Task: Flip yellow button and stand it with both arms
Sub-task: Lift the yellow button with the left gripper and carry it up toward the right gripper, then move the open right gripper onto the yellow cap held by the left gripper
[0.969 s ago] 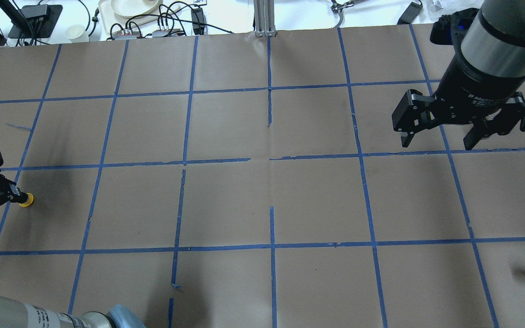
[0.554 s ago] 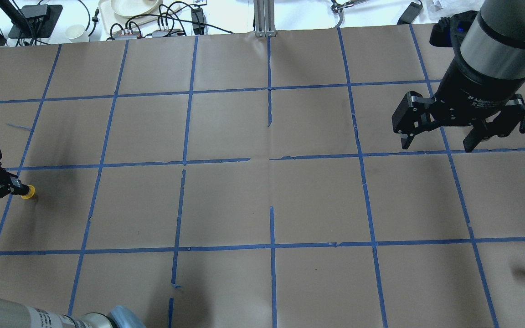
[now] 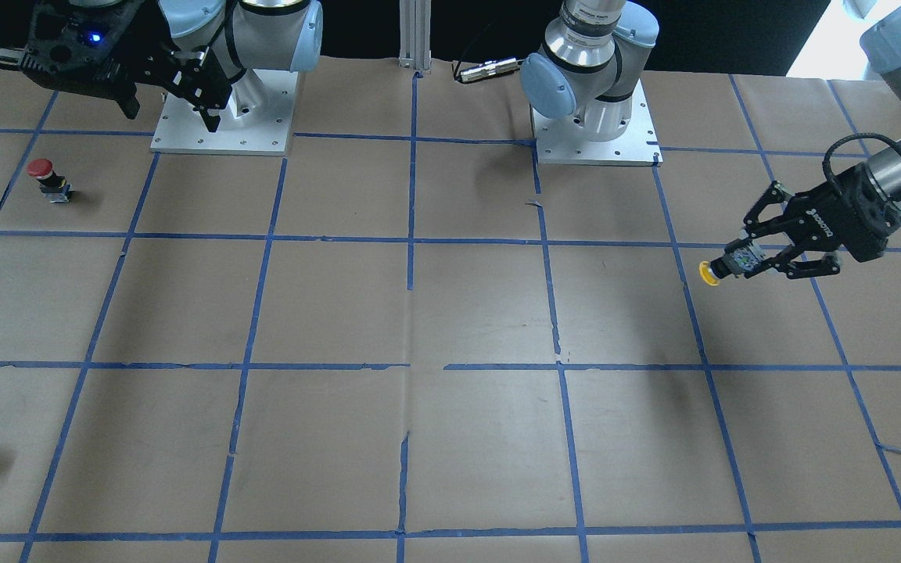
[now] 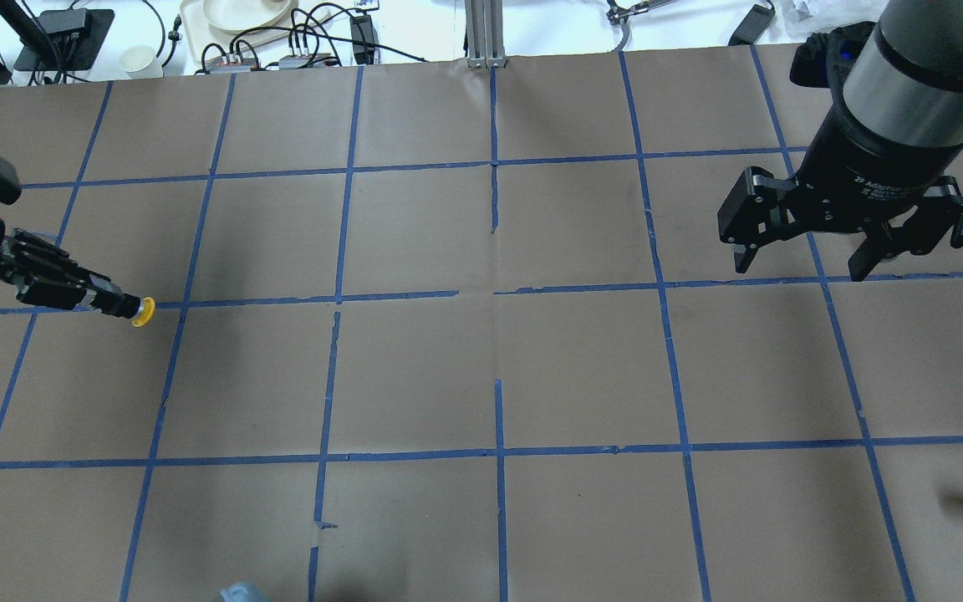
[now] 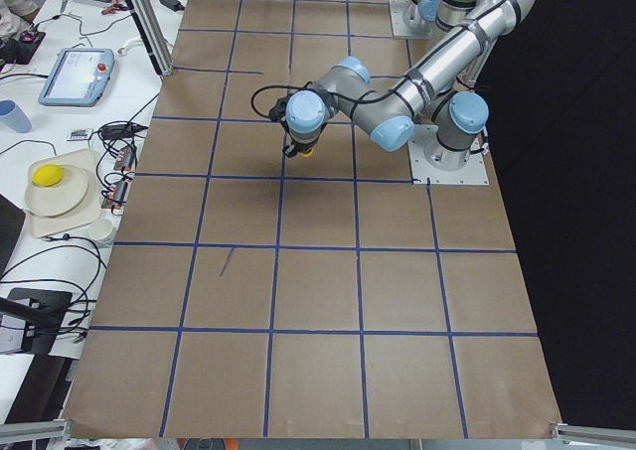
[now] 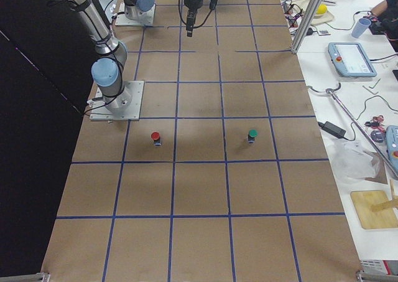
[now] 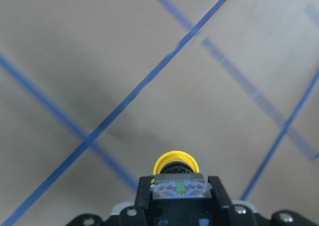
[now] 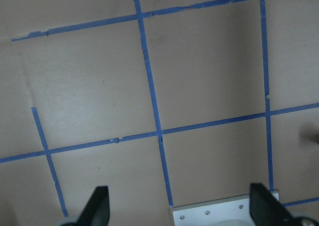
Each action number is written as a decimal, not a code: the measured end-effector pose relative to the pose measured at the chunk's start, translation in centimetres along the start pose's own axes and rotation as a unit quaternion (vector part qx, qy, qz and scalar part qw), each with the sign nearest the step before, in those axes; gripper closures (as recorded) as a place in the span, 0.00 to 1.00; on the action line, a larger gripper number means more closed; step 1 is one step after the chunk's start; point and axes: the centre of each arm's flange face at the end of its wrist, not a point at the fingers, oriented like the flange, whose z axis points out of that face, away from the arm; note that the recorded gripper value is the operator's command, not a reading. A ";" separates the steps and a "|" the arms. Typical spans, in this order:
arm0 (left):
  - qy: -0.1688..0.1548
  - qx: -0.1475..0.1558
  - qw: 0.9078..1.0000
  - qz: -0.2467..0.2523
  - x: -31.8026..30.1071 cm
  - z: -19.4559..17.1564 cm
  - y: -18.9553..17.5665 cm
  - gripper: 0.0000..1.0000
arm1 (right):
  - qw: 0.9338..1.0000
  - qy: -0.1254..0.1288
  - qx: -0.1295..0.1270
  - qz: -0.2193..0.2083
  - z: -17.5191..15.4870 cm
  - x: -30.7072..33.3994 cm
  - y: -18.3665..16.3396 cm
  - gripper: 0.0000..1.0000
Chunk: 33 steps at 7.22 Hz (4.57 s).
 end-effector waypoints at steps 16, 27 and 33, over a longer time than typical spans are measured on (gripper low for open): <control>0.411 0.212 0.854 -0.238 29.4 6.2 -21.6 0.99 | 0.745 -0.469 -0.233 0.413 -6.6 -2.7 -2.1 0.02; 0.413 0.217 0.853 -0.234 29.8 5.8 -21.5 0.98 | 0.743 -0.452 -0.267 0.416 -6.9 -5.5 0.6 0.38; 0.411 0.216 0.855 -0.232 29.9 5.8 -21.4 0.01 | 0.743 -0.454 -0.266 0.414 -7.0 -5.5 0.5 0.69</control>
